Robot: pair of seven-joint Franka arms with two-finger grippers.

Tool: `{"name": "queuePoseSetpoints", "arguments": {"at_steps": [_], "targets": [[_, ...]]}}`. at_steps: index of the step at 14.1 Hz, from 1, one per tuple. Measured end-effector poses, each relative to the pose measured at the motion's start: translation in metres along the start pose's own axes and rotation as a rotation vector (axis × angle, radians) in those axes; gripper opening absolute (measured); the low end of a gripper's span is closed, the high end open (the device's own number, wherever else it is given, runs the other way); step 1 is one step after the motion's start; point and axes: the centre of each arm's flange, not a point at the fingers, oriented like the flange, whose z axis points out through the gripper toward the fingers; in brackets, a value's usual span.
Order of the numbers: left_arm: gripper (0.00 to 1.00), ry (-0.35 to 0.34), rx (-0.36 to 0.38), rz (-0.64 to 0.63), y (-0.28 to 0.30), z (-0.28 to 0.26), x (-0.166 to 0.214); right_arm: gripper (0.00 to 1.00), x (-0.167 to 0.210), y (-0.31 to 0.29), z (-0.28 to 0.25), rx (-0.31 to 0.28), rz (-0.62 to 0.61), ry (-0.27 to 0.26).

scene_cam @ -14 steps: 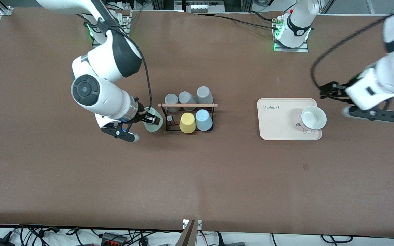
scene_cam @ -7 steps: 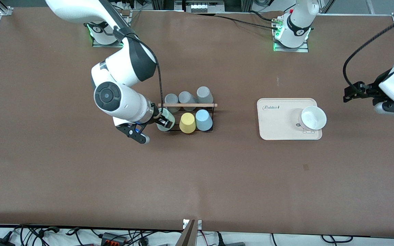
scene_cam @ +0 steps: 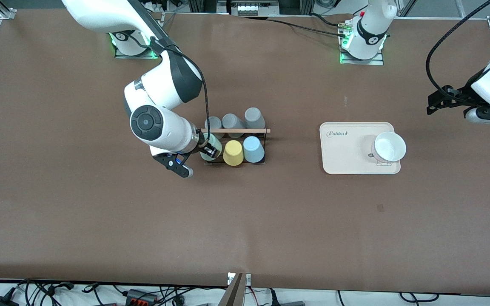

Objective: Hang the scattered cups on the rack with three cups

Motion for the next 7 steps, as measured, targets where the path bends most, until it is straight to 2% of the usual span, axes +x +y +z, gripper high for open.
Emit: {"name": "queuePoseSetpoints", "arguments": {"at_steps": [7], "targets": [[1.0, -0.006, 0.0, 0.012, 0.009, -0.014, -0.006, 0.67, 0.007, 0.0, 0.028, -0.033, 0.015, -0.022]]}}
